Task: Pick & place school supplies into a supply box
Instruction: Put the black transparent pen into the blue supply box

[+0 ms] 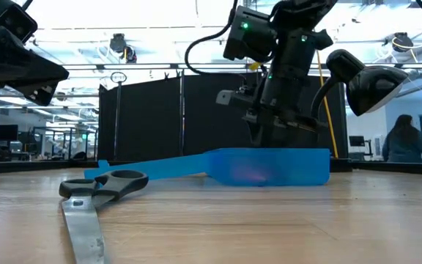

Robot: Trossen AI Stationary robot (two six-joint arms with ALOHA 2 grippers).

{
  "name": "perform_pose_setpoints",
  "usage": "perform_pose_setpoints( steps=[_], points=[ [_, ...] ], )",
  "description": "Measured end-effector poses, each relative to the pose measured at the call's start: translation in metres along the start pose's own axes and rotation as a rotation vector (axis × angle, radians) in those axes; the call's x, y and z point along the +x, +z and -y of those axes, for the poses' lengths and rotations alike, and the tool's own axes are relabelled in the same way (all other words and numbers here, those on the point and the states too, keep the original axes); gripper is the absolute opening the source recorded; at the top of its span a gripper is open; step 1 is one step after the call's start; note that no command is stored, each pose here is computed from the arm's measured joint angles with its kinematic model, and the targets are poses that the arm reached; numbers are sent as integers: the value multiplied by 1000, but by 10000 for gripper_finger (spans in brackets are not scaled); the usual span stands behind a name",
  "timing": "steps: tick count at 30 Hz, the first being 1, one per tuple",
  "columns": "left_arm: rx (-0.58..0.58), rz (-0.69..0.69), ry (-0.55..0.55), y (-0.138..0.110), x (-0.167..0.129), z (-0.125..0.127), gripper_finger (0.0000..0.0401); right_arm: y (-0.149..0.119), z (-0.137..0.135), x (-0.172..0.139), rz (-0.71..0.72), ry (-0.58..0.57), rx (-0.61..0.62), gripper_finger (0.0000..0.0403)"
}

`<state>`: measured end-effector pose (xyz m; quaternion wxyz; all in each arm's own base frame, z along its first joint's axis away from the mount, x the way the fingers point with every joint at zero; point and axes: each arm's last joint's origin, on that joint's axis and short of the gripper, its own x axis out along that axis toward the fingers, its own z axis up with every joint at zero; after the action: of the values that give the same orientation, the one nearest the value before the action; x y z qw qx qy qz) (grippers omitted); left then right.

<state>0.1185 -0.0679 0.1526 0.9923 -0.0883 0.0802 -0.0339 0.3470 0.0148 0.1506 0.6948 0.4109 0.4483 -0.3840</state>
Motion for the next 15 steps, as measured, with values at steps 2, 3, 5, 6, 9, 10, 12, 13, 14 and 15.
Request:
perform_pose_setpoints(
  steps=[2, 3, 5, 6, 9, 10, 12, 13, 14, 15],
  points=[
    [0, 0, 1, 0, 0, 0, 37, 0, 1, 0, -19, 2, 3, 81],
    [0, 1, 1, 0, 0, 0, 37, -1, 1, 1, -20, -1, 0, 92],
    [0, 1, 1, 0, 0, 0, 37, -1, 0, 1, -22, 7, 1, 109],
    [0, 1, 1, 0, 0, 0, 37, 0, 0, 1, -21, 11, 1, 115],
    [0, 1, 2, 0, 0, 0, 37, 0, -1, 1, -19, 20, -28, 128],
    [0, 1, 2, 0, 0, 0, 37, 0, -2, 1, -16, 27, -45, 130],
    [0, 1, 2, 0, 0, 0, 37, 0, -4, 1, -8, 47, -85, 132],
    [1, 1, 2, 0, 0, 0, 37, 1, -5, 0, -3, 59, -108, 132],
    [3, 1, 2, 0, 0, 0, 37, 2, -5, -2, 5, 69, -130, 132],
    [4, 1, 2, 0, 0, 0, 37, 3, -6, -4, 24, 74, -150, 131]
  ],
)
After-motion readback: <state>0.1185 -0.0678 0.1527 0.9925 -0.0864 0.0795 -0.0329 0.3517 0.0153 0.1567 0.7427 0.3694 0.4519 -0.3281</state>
